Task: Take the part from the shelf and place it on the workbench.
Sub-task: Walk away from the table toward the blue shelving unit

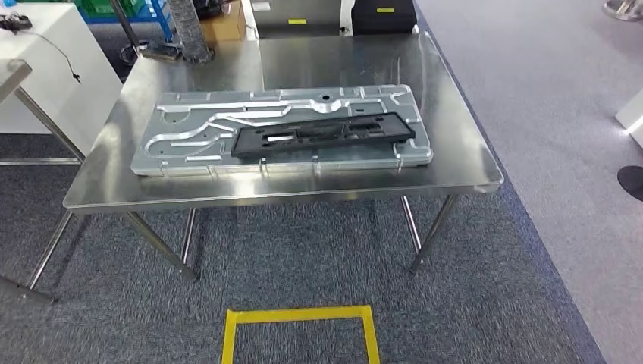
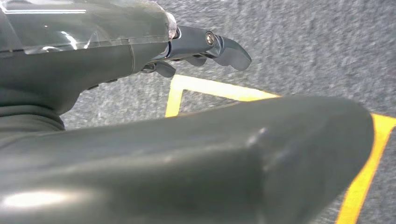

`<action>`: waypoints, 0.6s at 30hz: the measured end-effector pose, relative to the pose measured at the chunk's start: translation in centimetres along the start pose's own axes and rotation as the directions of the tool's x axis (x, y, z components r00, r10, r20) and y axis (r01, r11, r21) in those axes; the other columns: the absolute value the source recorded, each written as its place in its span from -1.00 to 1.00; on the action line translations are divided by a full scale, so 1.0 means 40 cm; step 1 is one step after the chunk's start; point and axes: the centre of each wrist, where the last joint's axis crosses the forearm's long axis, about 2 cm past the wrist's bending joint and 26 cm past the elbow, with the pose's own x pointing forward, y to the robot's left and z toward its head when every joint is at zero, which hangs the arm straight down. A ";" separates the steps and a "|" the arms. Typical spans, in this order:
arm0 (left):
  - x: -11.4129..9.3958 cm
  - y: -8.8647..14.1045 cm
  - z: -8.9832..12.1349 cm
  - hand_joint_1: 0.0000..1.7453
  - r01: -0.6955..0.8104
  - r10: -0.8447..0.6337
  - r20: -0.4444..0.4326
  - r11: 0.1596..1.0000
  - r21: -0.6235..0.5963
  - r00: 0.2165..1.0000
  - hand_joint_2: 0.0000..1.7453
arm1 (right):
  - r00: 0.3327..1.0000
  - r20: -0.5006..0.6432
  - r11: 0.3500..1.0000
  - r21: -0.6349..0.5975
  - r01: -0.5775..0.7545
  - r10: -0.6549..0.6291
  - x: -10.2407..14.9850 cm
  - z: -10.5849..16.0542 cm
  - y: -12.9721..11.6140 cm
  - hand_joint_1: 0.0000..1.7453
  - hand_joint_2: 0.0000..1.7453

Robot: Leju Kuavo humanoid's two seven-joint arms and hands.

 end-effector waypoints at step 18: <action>0.003 -0.024 -0.001 -1.00 0.052 -0.052 -0.011 0.997 -0.051 0.999 -1.00 | 0.958 0.027 0.916 0.304 0.263 -0.284 0.046 0.080 0.155 -1.00 -1.00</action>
